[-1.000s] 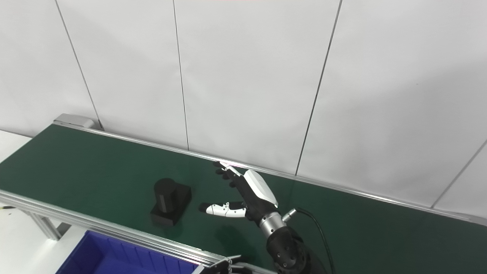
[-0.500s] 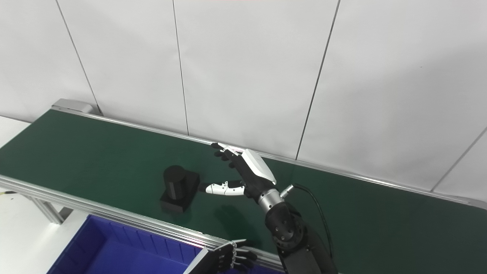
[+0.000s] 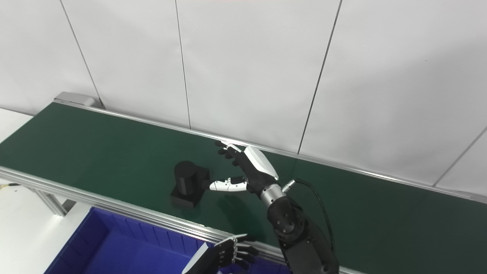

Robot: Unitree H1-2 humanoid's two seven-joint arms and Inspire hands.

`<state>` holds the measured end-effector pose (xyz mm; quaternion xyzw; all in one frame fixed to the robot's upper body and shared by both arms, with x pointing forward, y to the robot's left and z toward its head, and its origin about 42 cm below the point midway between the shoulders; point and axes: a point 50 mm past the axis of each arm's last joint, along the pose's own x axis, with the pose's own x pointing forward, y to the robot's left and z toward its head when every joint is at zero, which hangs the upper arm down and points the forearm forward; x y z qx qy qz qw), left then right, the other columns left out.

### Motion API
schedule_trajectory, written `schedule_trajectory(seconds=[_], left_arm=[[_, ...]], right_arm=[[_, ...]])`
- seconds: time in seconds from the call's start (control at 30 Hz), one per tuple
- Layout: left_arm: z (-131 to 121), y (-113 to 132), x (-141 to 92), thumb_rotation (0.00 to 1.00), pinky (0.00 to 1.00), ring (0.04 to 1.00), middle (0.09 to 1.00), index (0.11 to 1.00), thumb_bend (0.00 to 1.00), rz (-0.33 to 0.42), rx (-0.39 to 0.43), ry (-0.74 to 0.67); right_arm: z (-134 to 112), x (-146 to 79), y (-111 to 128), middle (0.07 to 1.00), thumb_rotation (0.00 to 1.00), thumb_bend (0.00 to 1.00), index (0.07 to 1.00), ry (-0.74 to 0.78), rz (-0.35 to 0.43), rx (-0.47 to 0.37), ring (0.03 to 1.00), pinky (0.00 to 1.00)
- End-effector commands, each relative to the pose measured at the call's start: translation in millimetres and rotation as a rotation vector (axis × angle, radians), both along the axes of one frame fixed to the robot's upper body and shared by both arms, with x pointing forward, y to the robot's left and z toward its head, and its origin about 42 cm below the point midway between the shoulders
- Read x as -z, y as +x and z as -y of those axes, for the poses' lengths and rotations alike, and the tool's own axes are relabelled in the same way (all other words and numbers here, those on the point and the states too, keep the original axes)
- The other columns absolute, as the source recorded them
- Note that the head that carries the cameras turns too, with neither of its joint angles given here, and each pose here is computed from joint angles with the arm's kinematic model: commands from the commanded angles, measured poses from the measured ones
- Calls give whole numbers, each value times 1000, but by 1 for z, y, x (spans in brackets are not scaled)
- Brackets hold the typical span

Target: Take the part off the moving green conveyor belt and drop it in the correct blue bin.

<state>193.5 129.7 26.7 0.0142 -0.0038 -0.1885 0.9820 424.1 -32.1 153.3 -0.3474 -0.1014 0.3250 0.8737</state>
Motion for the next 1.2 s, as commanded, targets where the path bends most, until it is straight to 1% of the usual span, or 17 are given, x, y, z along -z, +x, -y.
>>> schedule_trajectory(seconds=[0.0, 0.07, 0.17, 0.23, 0.33, 0.4, 0.47, 0.63, 0.7, 0.77, 0.87, 1.03, 1.17], left_arm=[[8, 3, -13, 614, 607, 667, 726, 821, 727, 68, 2, -13], [10, 3, -13, 629, 614, 668, 726, 818, 745, 60, 15, -3], [13, 4, -12, 587, 614, 664, 714, 788, 759, 41, 36, 8], [15, 4, -13, 580, 610, 661, 711, 777, 775, 29, 41, 18], [19, 4, -13, 562, 606, 657, 707, 761, 755, 26, 48, 14], [21, 3, -13, 570, 593, 653, 701, 740, 754, 26, 57, 16], [23, 3, -14, 604, 592, 655, 699, 721, 776, 26, 68, 27], [27, 1, -15, 615, 601, 659, 699, 708, 789, 26, 81, 32], [29, 1, -15, 610, 599, 659, 699, 701, 791, 25, 84, 31], [30, 1, -15, 604, 597, 659, 698, 695, 797, 26, 86, 27], [32, 0, -16, 599, 603, 658, 695, 691, 797, 30, 86, 22], [34, -3, -17, 612, 611, 657, 686, 688, 801, 36, 87, 22], [36, -6, -18, 597, 601, 650, 679, 685, 782, 36, 87, 15]], right_arm=[[-16, -32, 7, 841, 425, 712, 903, 53, 92, -47, 831, 758], [-16, -31, 6, 840, 428, 712, 902, 46, 95, -53, 830, 761], [-17, -29, 4, 843, 420, 710, 902, 36, 101, -62, 834, 758], [-18, -25, 3, 839, 411, 709, 893, 26, 106, -68, 832, 750], [-24, -17, 0, 841, 402, 708, 889, 2, 92, -85, 836, 756], [-27, -12, -1, 843, 390, 716, 883, -7, 83, -99, 839, 759], [-29, -7, -1, 842, 371, 727, 873, -18, 72, -108, 833, 746], [-32, 1, -1, 839, 342, 746, 863, -41, 51, -116, 828, 745], [-32, 4, -2, 846, 322, 767, 861, -45, 43, -115, 835, 755], [-32, 7, -2, 843, 296, 814, 856, -46, 42, -112, 830, 752], [-32, 10, -3, 839, 276, 842, 855, -43, 40, -109, 829, 753], [-31, 15, -3, 840, 255, 861, 857, -39, 40, -107, 831, 762], [-31, 15, -2, 837, 264, 847, 855, -38, 44, -100, 828, 759]])
